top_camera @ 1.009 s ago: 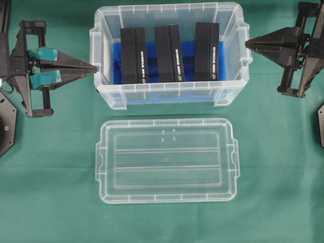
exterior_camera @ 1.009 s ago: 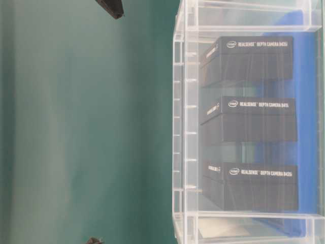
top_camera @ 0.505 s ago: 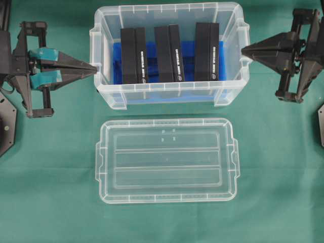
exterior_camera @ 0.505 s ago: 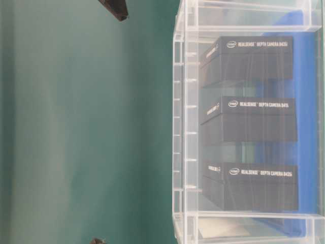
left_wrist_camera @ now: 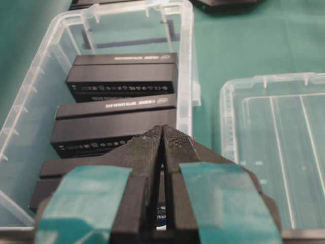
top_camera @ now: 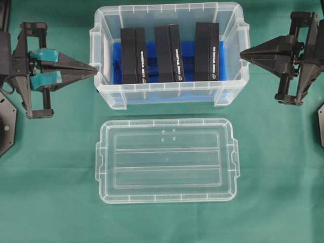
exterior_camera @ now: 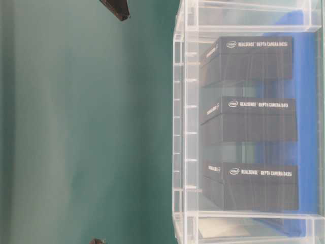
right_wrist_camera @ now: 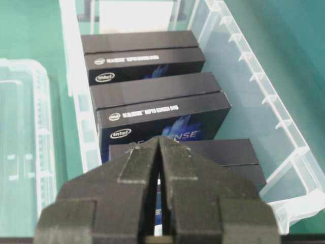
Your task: Clamp the lid of the box with both arms, then lift and open it.
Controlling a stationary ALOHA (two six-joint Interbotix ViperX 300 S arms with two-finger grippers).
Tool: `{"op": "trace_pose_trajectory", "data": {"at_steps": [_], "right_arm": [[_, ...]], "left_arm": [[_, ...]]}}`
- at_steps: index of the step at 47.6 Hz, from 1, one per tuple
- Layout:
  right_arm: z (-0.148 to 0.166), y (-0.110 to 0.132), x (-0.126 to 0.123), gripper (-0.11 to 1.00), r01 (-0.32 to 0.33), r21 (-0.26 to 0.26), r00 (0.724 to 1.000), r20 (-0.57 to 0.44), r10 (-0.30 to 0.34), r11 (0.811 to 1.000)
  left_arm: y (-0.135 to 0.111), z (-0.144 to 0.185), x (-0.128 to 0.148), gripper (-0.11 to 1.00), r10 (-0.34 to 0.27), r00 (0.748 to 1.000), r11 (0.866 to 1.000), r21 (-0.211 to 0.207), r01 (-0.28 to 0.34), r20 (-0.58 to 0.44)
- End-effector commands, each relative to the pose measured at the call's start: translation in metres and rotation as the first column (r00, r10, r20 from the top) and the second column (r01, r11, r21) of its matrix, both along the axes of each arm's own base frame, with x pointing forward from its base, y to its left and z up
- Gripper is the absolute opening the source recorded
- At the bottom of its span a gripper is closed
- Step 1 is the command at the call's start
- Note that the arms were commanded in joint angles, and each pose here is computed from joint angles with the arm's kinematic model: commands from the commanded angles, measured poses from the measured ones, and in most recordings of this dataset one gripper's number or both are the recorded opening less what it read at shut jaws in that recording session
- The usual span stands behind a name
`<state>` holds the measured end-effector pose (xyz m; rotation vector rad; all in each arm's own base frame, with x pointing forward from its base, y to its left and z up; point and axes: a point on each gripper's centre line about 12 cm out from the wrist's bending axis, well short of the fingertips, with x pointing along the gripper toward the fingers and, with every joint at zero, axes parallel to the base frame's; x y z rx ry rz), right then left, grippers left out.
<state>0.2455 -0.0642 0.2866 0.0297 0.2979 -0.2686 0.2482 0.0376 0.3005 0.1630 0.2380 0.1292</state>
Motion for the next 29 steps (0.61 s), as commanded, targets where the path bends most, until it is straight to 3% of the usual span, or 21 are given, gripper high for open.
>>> {"op": "trace_pose_trajectory", "data": {"at_steps": [1, 29], "right_arm": [[0.0058, 0.0007, 0.0014, 0.0, -0.004, 0.0, 1.0, 0.019, 0.004, 1.0], [0.0058, 0.0023, 0.0018, 0.0, -0.01, 0.0, 1.0, 0.019, 0.01, 1.0]], "left_arm": [[-0.0002, 0.0056, 0.0012, 0.0, -0.001, 1.0, 1.0, 0.0, 0.001, 0.017], [-0.0001, 0.0048, 0.0018, 0.0, -0.001, 1.0, 1.0, -0.001, 0.001, 0.014]]}}
